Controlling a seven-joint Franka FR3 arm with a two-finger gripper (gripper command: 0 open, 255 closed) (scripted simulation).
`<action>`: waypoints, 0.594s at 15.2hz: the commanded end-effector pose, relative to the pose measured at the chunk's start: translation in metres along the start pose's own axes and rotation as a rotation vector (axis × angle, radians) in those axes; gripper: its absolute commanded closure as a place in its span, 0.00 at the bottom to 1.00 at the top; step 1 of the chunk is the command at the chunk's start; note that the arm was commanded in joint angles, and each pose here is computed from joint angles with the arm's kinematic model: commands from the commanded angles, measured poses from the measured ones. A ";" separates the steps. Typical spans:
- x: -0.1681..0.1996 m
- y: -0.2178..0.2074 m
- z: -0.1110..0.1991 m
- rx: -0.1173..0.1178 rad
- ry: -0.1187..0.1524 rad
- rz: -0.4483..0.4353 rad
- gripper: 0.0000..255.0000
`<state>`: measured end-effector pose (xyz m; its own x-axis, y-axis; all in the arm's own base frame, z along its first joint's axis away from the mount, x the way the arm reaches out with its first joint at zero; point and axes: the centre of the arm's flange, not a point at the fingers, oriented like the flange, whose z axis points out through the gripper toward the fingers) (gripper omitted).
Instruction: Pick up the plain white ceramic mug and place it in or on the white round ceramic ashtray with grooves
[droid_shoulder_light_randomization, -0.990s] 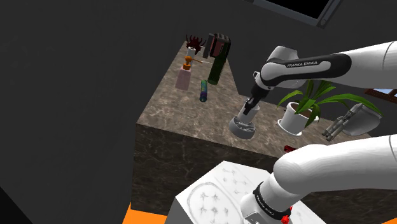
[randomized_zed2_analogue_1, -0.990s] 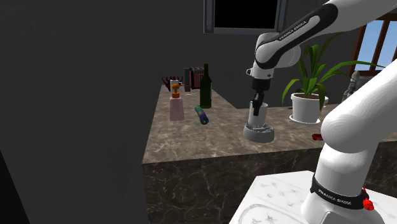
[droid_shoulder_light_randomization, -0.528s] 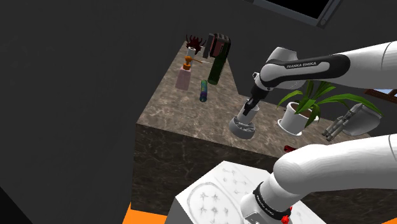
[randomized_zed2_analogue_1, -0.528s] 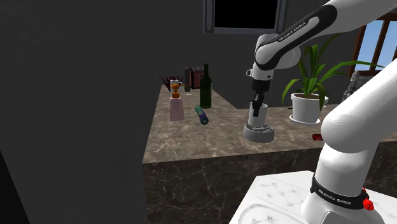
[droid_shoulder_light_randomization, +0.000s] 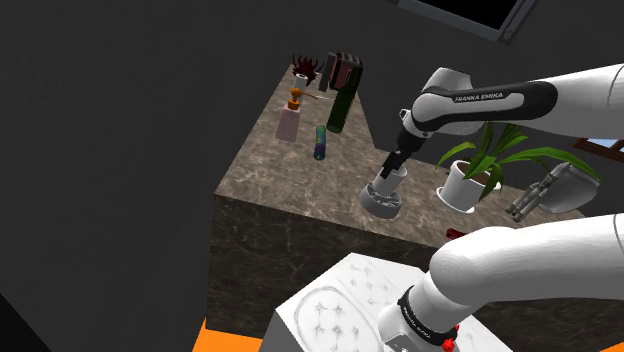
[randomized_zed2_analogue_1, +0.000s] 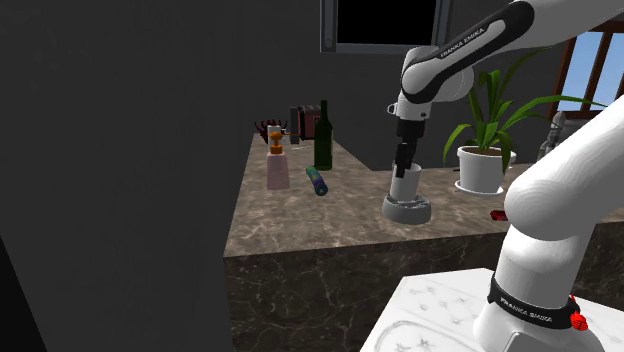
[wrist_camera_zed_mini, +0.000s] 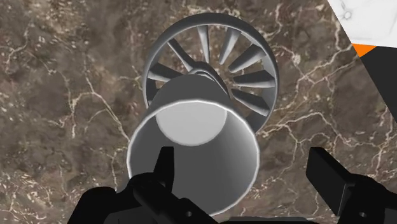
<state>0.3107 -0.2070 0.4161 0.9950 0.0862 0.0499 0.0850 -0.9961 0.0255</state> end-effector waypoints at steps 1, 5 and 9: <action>-0.001 -0.001 -0.024 0.001 -0.001 0.000 0.00; -0.001 -0.001 -0.034 0.001 -0.001 0.000 0.00; -0.001 -0.001 -0.034 0.001 -0.001 0.000 0.00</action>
<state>0.3079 -0.2056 0.4501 0.9951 0.0863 0.0488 0.0852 -0.9961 0.0249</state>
